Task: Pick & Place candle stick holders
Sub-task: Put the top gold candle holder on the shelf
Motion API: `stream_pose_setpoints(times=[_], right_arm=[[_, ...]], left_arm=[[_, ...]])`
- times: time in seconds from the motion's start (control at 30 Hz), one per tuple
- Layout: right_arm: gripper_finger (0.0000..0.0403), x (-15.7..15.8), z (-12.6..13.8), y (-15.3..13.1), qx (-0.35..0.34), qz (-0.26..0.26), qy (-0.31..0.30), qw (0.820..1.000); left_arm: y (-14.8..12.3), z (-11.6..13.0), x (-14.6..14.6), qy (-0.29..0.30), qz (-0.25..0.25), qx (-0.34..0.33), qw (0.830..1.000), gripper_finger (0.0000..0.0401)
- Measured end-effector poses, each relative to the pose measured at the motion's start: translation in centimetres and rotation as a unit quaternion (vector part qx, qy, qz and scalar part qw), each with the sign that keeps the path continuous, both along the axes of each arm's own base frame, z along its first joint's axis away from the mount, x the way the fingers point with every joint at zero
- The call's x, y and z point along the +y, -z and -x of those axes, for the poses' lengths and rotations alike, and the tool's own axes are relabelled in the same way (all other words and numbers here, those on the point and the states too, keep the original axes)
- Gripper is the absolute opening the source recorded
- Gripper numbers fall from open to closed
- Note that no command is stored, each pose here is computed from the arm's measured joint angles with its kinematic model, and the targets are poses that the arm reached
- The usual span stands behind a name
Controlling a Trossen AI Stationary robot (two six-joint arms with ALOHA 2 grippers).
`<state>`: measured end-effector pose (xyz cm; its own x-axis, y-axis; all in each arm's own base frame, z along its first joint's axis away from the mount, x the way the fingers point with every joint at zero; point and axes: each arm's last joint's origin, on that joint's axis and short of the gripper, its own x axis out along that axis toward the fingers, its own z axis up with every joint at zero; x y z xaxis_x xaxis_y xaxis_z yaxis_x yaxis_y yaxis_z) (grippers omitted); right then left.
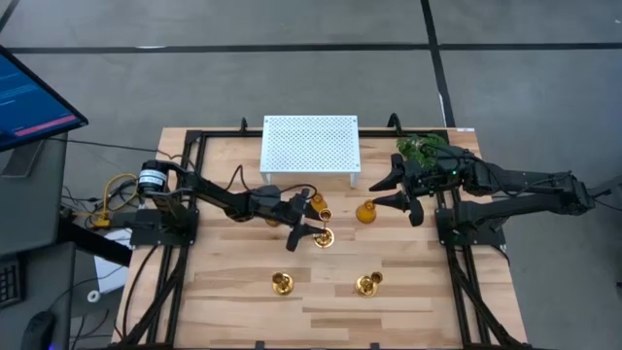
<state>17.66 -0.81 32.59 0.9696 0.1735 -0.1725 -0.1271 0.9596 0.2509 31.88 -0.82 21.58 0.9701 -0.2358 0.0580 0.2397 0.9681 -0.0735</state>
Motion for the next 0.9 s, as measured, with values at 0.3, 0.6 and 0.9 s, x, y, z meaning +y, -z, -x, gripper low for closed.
stream_pose_setpoints(times=[0.3, 0.6, 0.9], right_arm=[[0.0155, 0.00, 0.00, 0.00, 0.000, 0.000, 0.000, 1.000], [0.0145, 0.00, 0.00, 0.00, 0.000, 0.000, 0.000, 1.000], [0.0137, 0.01, 0.00, 0.01, 0.000, 0.000, 0.000, 1.000]], left_arm=[[0.00, 0.00, 0.03, -0.001, 0.000, 0.000, 1.000, 0.0073], [-0.14, 0.01, 0.03, -0.002, 0.000, -0.007, 1.000, 0.0030], [-0.22, 0.01, 0.00, -0.001, 0.000, -0.011, 1.000, 0.0027]])
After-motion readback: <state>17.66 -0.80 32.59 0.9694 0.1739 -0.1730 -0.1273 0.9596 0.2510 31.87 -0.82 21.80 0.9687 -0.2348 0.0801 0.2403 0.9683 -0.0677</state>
